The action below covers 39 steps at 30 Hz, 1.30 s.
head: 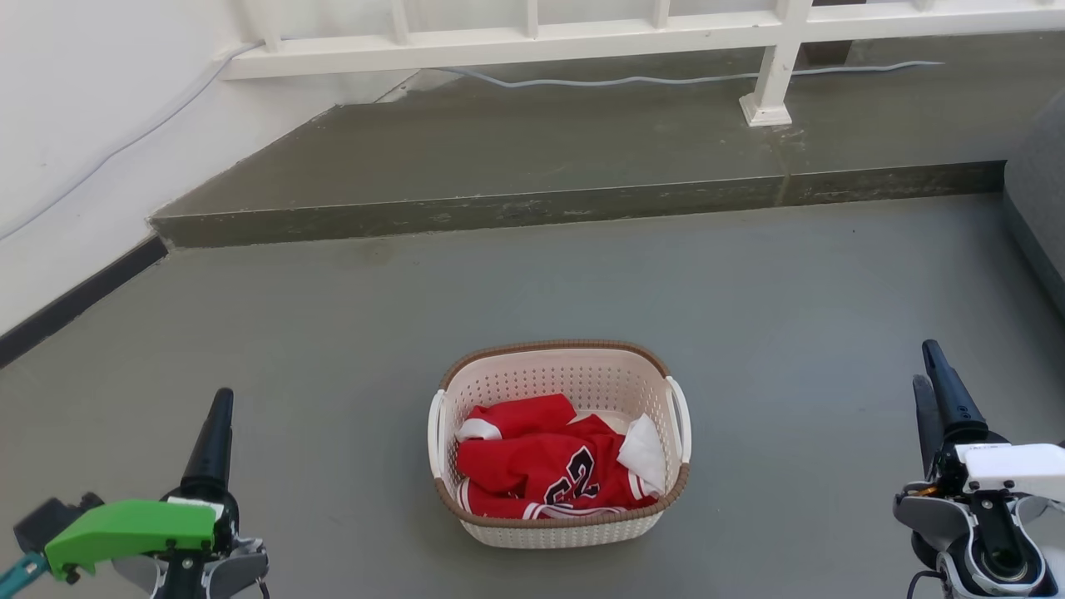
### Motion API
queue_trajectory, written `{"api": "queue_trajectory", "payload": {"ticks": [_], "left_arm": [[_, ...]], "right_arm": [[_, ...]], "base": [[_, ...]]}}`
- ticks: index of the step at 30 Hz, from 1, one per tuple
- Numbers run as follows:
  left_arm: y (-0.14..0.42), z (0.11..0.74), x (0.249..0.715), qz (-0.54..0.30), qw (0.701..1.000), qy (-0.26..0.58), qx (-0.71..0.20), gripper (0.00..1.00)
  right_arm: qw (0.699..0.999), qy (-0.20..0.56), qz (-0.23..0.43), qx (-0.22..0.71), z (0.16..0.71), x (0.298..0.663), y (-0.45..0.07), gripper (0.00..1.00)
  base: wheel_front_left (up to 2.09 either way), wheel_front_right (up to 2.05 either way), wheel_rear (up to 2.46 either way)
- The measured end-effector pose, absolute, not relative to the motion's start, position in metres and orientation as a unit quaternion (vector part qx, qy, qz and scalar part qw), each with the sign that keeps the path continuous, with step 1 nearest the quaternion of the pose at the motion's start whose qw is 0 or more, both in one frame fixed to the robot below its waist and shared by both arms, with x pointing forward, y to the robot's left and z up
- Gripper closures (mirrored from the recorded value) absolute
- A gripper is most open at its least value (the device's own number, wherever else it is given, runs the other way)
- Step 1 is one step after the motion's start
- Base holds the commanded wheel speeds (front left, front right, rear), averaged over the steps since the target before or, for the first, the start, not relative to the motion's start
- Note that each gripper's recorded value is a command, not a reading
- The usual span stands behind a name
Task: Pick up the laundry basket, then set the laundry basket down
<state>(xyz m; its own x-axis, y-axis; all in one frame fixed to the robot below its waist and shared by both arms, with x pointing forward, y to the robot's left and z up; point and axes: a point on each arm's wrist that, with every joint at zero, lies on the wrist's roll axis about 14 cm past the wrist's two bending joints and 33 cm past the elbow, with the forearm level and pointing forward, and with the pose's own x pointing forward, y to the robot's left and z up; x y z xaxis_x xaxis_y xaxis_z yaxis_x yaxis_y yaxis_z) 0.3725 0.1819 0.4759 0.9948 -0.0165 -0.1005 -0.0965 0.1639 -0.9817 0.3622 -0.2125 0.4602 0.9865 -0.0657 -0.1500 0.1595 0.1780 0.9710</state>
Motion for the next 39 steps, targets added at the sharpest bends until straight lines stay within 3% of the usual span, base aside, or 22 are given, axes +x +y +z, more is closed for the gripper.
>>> {"api": "queue_trajectory", "payload": {"ticks": [16, 39], "left_arm": [[0.182, 0.490, 0.378, -0.001, 0.853, 0.039, -0.520, 0.00], [0.164, 0.495, 0.376, -0.030, 0.942, 0.041, -0.330, 0.00]], "right_arm": [[0.862, 0.041, -0.050, 0.504, 0.475, 0.370, -0.214, 0.00], [0.948, 0.061, -0.018, 0.312, 0.475, 0.370, -0.193, 0.00]], "base": [[0.00, 0.00, 0.00], [0.00, 0.00, 0.00]]}}
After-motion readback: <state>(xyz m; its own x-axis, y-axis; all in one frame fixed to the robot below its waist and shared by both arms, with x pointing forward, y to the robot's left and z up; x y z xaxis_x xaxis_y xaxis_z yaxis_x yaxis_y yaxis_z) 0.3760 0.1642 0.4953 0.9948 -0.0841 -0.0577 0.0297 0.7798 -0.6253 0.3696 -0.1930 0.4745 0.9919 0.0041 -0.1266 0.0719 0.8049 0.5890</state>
